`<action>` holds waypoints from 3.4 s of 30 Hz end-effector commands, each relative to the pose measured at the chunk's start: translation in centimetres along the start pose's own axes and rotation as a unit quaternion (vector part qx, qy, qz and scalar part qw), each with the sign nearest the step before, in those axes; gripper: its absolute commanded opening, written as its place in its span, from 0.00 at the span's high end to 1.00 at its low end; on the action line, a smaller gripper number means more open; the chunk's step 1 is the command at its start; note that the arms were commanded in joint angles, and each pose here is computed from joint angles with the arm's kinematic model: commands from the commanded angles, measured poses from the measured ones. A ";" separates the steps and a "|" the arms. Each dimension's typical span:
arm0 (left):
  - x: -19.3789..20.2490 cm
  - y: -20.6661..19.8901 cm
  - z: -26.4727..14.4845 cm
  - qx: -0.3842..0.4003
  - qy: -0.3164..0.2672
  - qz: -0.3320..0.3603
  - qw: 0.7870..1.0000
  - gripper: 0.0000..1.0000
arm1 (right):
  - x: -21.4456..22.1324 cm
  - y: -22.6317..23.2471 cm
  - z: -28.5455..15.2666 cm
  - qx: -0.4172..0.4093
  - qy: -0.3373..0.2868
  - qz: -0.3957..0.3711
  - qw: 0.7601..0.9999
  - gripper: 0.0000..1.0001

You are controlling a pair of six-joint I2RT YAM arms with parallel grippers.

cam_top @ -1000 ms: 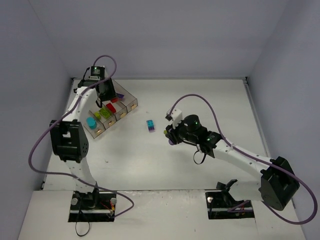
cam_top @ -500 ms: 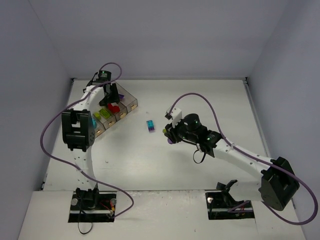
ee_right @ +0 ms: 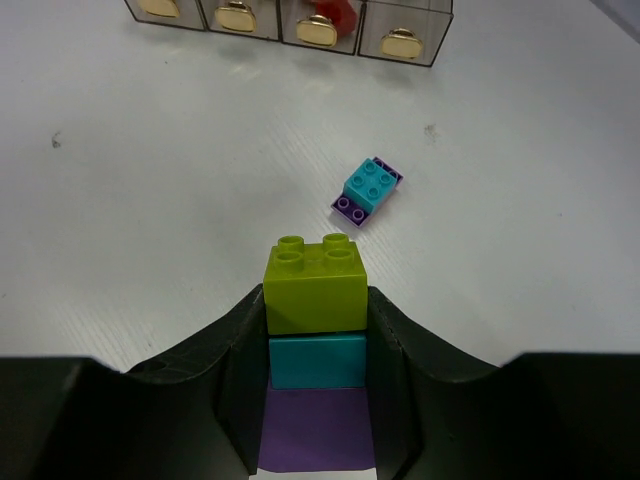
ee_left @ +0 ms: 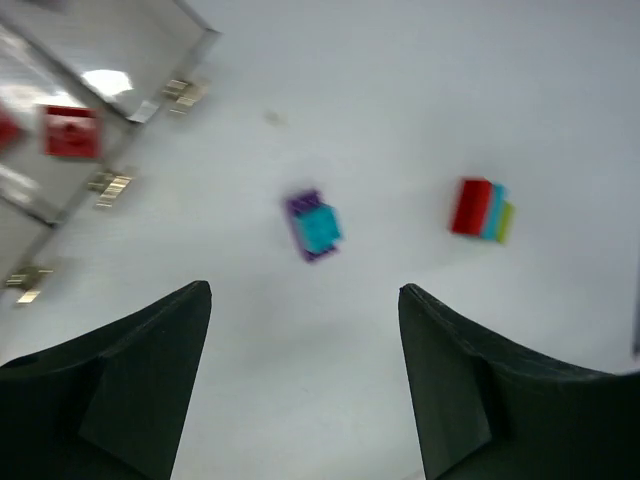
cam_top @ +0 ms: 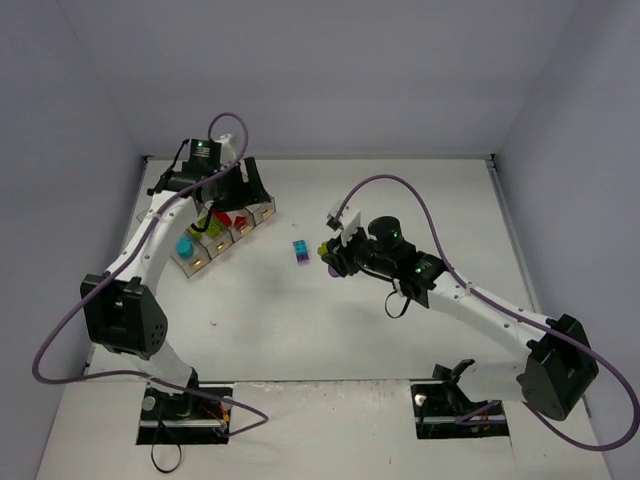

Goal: Sort the legos into containers by color

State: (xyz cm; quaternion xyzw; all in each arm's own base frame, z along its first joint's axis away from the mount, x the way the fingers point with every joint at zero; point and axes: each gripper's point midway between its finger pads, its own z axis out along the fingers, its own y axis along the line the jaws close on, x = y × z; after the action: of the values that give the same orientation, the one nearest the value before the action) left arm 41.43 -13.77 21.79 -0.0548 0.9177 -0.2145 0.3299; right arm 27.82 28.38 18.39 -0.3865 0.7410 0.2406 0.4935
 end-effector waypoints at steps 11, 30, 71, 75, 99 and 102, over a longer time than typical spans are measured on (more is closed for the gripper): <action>10.1 -16.9 -7.4 0.275 0.080 0.078 0.955 0.31 | -5.6 1.3 -0.3 -0.041 -0.072 -0.043 0.996 0.98; 12.8 -17.1 -4.9 0.249 0.122 0.082 0.957 0.55 | -5.8 1.5 -1.3 -0.039 -0.078 -0.044 0.995 0.97; 11.4 -15.5 -5.1 0.242 0.111 0.089 0.960 1.00 | -1.8 -0.3 -0.4 -0.003 -0.026 -0.040 0.999 0.80; 10.0 -12.6 -4.1 0.194 0.093 0.070 0.974 1.00 | -1.0 -0.8 -0.6 0.010 -0.018 -0.025 0.999 0.58; -3.0 17.9 0.3 -0.284 -0.044 -0.084 0.954 0.94 | 6.4 -8.5 -4.2 0.264 0.040 0.225 0.937 0.37; -3.2 18.8 1.9 -0.292 -0.036 -0.080 0.953 0.85 | 7.3 -8.5 -4.3 0.274 0.046 0.242 0.930 0.37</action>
State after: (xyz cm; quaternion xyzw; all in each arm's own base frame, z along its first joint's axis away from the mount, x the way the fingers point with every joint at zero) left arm 43.86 1.77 11.23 -0.2268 0.9368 0.0217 0.2654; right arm 30.04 18.46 12.65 -0.1090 0.8761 0.1246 0.4528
